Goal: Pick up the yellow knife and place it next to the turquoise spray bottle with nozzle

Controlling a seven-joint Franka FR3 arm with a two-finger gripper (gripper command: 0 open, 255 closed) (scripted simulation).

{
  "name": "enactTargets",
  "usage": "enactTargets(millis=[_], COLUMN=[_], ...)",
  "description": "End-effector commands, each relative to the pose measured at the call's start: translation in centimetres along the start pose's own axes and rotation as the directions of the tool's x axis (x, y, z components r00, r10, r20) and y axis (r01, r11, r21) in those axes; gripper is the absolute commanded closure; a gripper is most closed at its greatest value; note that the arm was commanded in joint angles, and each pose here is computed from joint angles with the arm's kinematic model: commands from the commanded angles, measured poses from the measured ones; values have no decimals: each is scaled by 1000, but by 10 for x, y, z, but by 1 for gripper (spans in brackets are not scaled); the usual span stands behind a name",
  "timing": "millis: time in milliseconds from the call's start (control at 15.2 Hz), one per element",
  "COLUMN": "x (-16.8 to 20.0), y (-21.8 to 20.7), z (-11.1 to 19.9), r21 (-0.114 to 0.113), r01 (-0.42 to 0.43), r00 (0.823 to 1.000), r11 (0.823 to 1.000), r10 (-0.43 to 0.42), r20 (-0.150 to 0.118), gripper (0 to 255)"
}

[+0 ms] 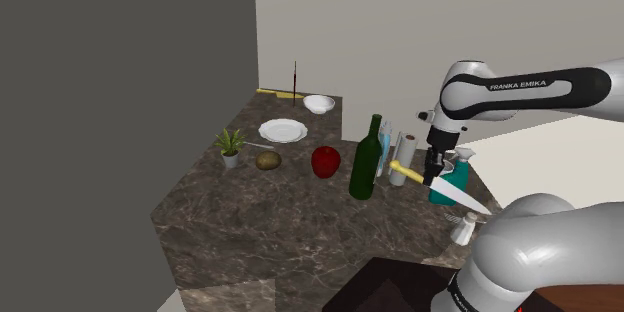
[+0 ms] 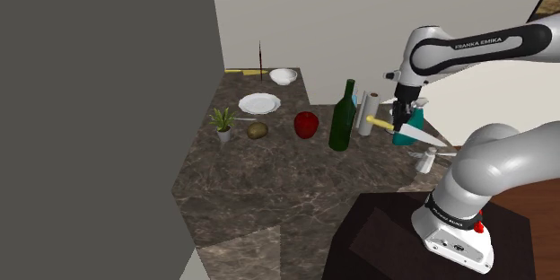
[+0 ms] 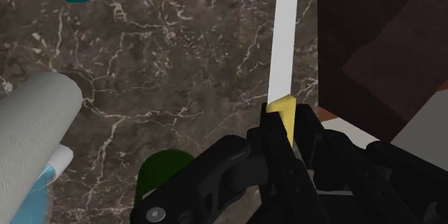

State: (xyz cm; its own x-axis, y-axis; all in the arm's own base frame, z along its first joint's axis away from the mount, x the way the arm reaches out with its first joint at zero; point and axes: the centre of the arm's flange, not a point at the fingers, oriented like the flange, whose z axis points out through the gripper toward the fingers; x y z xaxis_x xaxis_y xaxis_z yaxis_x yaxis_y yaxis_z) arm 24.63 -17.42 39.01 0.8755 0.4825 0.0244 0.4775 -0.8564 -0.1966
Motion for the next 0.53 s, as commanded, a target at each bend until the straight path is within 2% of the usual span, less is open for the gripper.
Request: enactTargets(millis=[0, 462], x=[0, -1], y=[3, 10], z=[10, 47], r21=[0, 0], r01=[0, 0], r00=[1000, 1000], r11=[1000, 1000], r10=[0, 0], r20=[0, 0], gripper=[255, 255])
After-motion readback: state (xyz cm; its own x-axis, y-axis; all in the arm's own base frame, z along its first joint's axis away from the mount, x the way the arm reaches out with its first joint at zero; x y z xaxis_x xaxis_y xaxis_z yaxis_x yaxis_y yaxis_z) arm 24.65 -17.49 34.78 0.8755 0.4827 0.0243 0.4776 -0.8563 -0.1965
